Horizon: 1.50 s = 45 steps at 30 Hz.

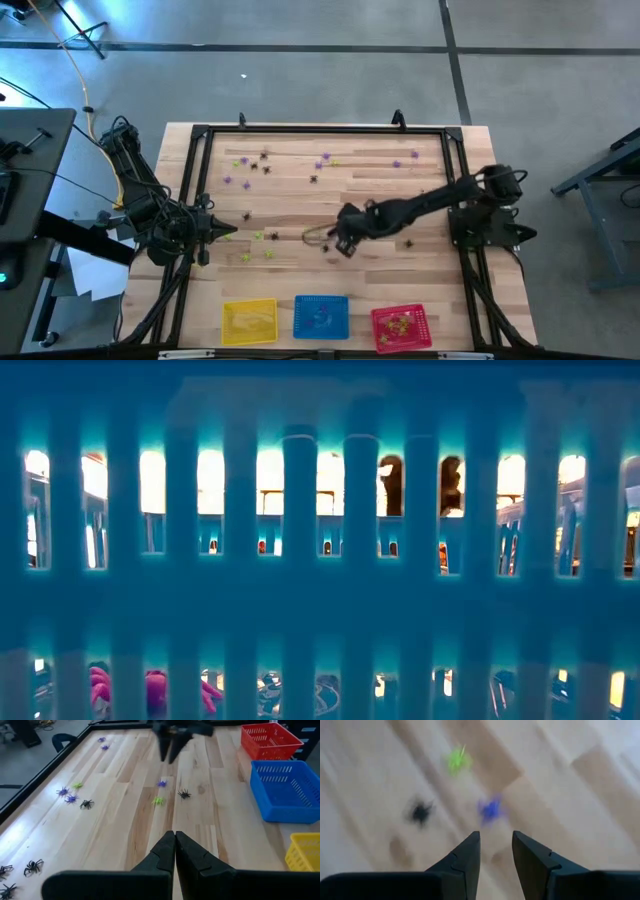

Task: Sort Halloween decoration
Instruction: Put the violet spider toy into the blue bin

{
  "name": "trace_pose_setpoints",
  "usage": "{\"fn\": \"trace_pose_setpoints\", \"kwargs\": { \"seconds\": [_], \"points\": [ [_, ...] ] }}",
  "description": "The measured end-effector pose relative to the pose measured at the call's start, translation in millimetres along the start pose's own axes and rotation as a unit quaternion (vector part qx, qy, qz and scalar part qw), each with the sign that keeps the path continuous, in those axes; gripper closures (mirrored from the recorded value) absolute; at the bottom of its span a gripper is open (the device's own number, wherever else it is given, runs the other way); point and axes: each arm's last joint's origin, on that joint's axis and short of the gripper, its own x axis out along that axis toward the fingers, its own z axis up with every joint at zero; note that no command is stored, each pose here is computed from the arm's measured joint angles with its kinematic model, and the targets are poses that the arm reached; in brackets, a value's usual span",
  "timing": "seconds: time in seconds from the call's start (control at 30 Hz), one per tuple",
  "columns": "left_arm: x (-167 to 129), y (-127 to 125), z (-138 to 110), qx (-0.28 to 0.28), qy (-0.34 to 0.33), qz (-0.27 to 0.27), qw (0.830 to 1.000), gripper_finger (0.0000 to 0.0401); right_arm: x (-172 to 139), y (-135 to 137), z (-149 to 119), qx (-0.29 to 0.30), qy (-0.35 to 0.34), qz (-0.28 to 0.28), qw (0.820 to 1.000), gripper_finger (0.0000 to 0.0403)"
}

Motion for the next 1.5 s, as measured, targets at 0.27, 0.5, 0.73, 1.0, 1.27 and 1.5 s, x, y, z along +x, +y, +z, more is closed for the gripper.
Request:
{"fn": "trace_pose_setpoints", "kwargs": {
  "seconds": [0.27, 0.5, 0.73, 1.0, 1.27, 1.5],
  "points": [
    [0, 1, 1, 0.000, -0.011, 0.013, 1.000, 0.0400, 20, -15, 13, -0.002, 0.022, 0.049, 0.999, 0.0293],
    [0, 1, 1, 0.001, -0.011, 0.013, 1.000, 0.0400, 43, -20, 15, -0.011, 0.046, 0.070, 0.996, 0.0293],
    [0, 1, 1, 0.000, -0.009, 0.011, 1.000, 0.0400, 67, -26, 19, -0.016, 0.046, 0.080, 0.996, 0.0293],
    [0, 0, 0, -0.004, 0.002, -0.002, 1.000, 0.0400, 75, -30, 18, -0.007, 0.058, 0.076, 0.995, 0.0301],
    [0, 0, 0, -0.004, 0.002, -0.002, 1.000, 0.0400, 75, -29, 17, 0.009, 0.077, 0.097, 0.992, 0.0394],
    [0, 0, 0, -0.004, 0.002, -0.002, 1.000, 0.0400, 66, -26, 18, 0.017, 0.107, 0.145, 0.984, 0.0400]
  ]
}}
